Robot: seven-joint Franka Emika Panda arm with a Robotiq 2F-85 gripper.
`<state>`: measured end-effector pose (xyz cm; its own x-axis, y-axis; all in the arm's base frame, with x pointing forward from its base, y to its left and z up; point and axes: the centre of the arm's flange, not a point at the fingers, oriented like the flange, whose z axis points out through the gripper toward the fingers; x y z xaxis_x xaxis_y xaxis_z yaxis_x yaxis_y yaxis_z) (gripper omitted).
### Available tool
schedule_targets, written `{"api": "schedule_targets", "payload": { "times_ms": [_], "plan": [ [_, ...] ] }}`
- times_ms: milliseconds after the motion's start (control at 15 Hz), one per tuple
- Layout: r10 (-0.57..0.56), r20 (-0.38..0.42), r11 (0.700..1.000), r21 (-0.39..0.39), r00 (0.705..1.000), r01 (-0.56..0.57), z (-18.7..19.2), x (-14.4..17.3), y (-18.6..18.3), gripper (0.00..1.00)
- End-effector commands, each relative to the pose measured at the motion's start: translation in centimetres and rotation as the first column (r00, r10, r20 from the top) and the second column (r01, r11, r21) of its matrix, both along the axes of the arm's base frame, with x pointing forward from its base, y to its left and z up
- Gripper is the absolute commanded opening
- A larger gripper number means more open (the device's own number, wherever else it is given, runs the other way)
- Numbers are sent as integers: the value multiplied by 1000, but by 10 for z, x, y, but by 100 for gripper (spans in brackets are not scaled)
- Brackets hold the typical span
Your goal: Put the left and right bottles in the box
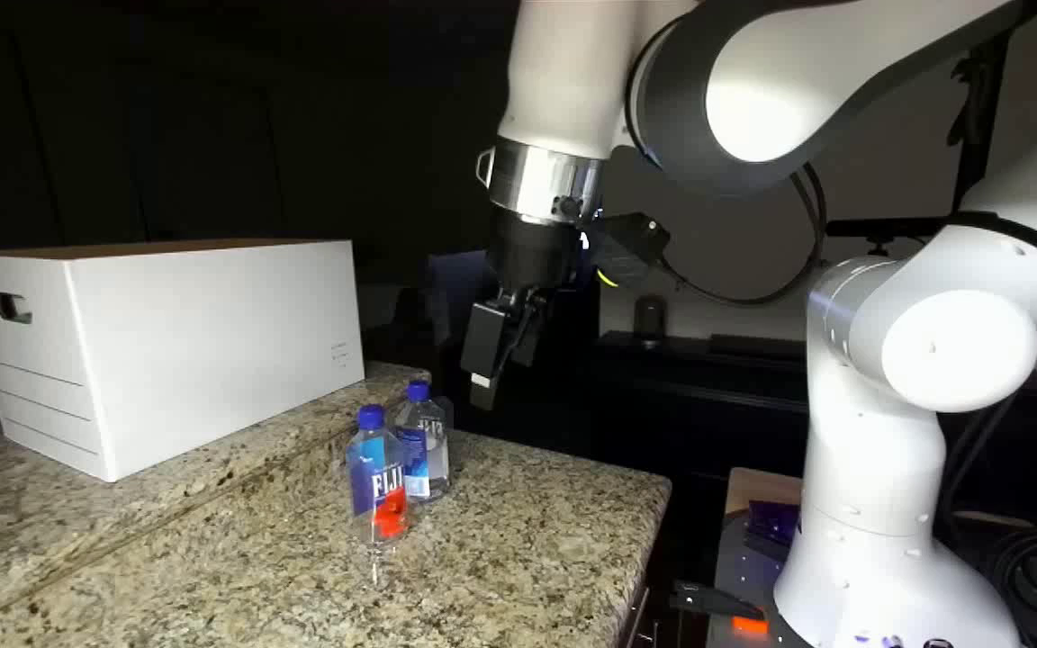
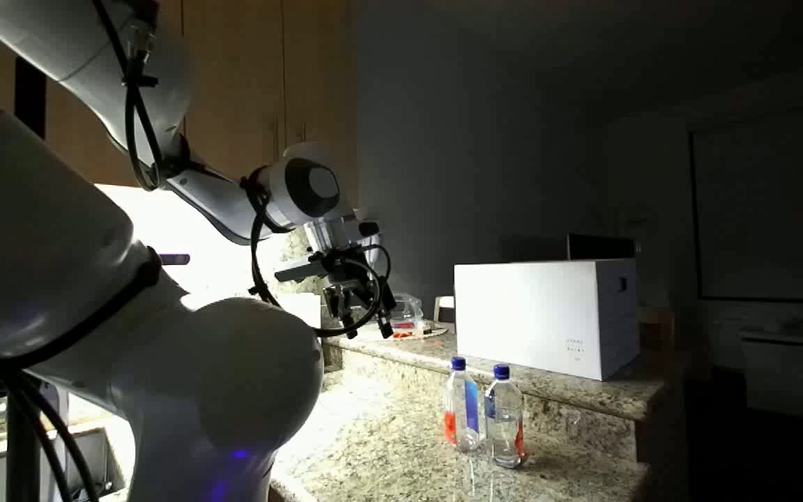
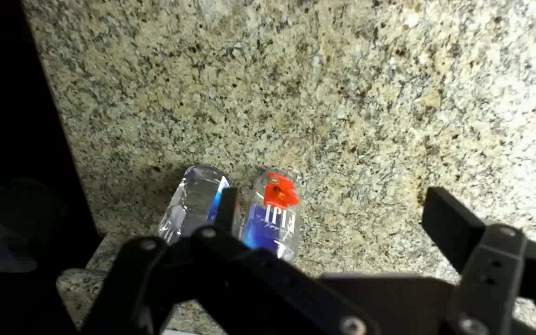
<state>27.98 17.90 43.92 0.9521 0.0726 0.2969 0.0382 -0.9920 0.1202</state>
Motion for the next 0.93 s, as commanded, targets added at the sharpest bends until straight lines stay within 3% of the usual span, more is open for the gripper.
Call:
{"api": "schedule_targets", "payload": {
  "times_ms": [0, 400, 533, 867],
  "plan": [
    [-3, -11, 1000, -5, 1000, 3, -5, -1, -2, 100],
    [-8, -31, 1000, -12, 999, 7, -14, -1, -5, 100],
    [-13, -2, 1000, -21, 1000, 13, -8, 3, -3, 100],
    [-47, 61, 998, 39, 997, 45, -4, 65, -5, 100]
  ]
}}
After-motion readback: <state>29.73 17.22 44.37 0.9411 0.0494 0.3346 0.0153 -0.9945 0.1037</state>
